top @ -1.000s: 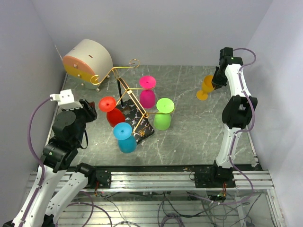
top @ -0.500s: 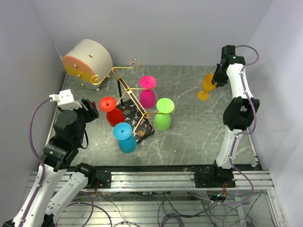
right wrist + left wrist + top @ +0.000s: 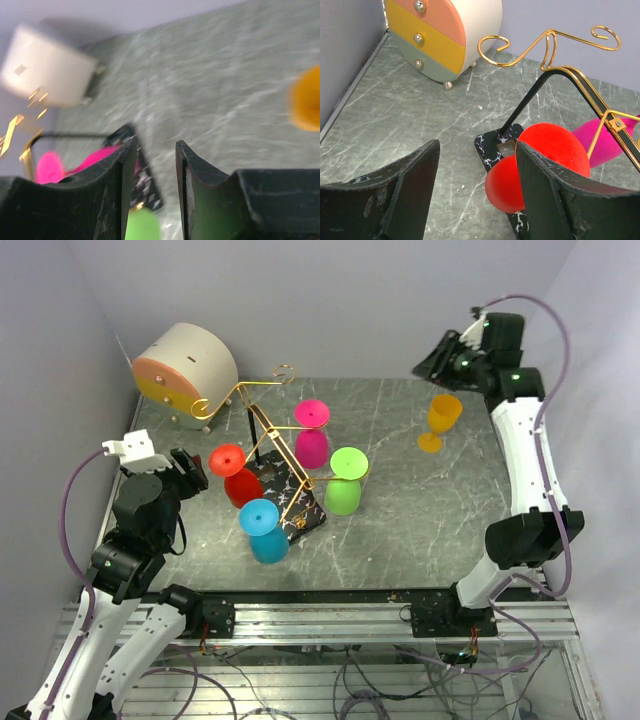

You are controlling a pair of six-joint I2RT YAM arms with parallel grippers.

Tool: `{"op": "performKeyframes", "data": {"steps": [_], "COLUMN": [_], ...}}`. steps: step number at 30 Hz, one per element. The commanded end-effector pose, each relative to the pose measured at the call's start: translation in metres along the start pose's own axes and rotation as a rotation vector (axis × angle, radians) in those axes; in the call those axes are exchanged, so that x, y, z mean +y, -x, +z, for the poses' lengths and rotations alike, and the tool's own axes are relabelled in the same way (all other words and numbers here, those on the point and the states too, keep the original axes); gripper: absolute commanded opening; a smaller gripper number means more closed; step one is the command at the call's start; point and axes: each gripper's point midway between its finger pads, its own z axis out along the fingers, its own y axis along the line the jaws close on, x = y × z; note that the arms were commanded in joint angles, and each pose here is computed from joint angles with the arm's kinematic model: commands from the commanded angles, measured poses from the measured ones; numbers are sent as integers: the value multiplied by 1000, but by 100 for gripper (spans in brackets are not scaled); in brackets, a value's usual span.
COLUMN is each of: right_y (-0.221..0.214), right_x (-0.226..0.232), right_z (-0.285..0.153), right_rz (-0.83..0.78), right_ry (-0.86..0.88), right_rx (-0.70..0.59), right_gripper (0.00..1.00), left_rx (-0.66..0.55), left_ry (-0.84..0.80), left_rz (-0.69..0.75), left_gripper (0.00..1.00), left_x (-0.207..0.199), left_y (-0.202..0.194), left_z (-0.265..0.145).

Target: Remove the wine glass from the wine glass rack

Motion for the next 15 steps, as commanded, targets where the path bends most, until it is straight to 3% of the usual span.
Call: {"op": "performKeyframes", "data": {"steps": [1,3,8,15], "right_y": [-56,-74,-112,-129], "right_x": [105,138,181,201], "right_z": [7,6,18,27], "right_rz": [90,98,70,27], "right_ry": [488,623,727,727], "right_rx": [183,235,335,348], "right_gripper": [37,37,36,35], "left_rx": [-19,-28,-50,-50], "left_ry": [13,10,-17,-17], "left_rz": [-25,-34,-46,-44], "left_gripper": [75,77,76,74], "left_x": [1,2,0,0], "left_y": [4,6,9,9], "left_z": [-1,-3,-7,-7]}}
